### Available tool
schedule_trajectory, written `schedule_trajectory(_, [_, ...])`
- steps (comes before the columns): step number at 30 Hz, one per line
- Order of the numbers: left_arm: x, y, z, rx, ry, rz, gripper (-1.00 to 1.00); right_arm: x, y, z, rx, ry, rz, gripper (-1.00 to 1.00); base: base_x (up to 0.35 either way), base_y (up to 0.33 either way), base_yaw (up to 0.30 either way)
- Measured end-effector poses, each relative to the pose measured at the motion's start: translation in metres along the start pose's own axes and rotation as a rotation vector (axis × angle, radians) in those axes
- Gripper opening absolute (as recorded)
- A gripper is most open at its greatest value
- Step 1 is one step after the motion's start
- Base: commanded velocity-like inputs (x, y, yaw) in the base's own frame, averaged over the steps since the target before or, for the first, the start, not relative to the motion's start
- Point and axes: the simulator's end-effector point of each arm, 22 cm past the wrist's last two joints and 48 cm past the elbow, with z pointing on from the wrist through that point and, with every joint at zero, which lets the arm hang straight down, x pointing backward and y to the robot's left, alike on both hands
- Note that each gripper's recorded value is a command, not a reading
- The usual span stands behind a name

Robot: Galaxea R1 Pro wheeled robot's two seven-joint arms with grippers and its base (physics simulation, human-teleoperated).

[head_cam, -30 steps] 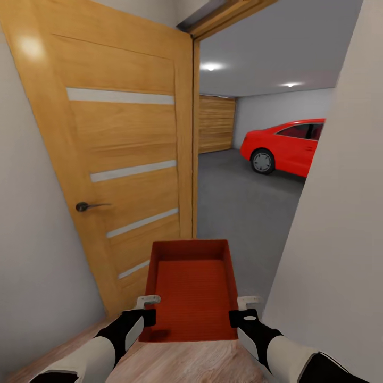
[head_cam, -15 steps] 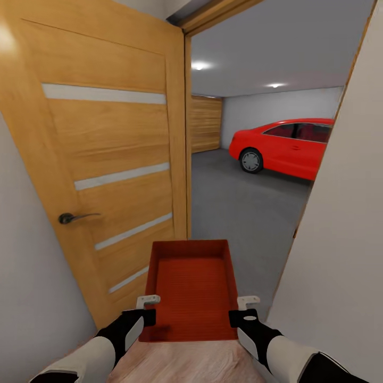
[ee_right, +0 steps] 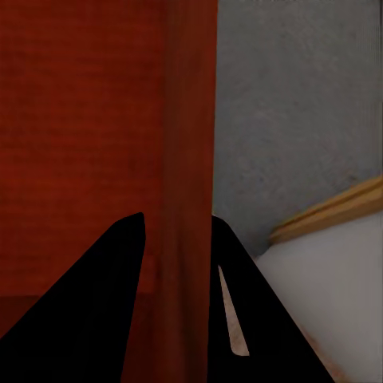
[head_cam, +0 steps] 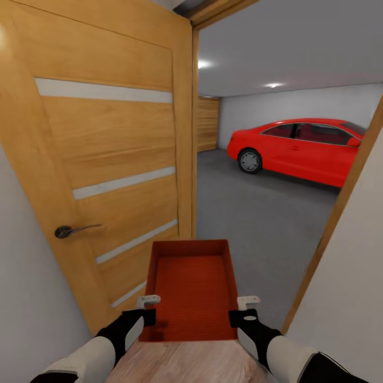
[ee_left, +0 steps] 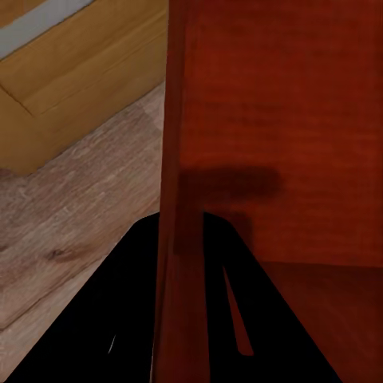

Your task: Move the two storage containers from the living room to the garage. In the garage, place one container on the floor and stack the other container on top of it (either order is fine).

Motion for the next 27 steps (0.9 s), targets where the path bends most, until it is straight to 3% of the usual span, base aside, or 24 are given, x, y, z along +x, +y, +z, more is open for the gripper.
schedule_trajectory(18, [0.0001,0.0,0.0001,0.0,0.0,0.0,-1.0,0.0001,0.0,0.0001,0.0,0.0,0.0,-1.0,0.233,0.216,-0.247])
schedule_trajectory(27, [0.0,0.0,0.0004,0.0,0.0,0.0,-1.0,-0.0001,0.0001,0.0004,0.0,0.0,0.0,-1.0,0.048,0.031,-0.249])
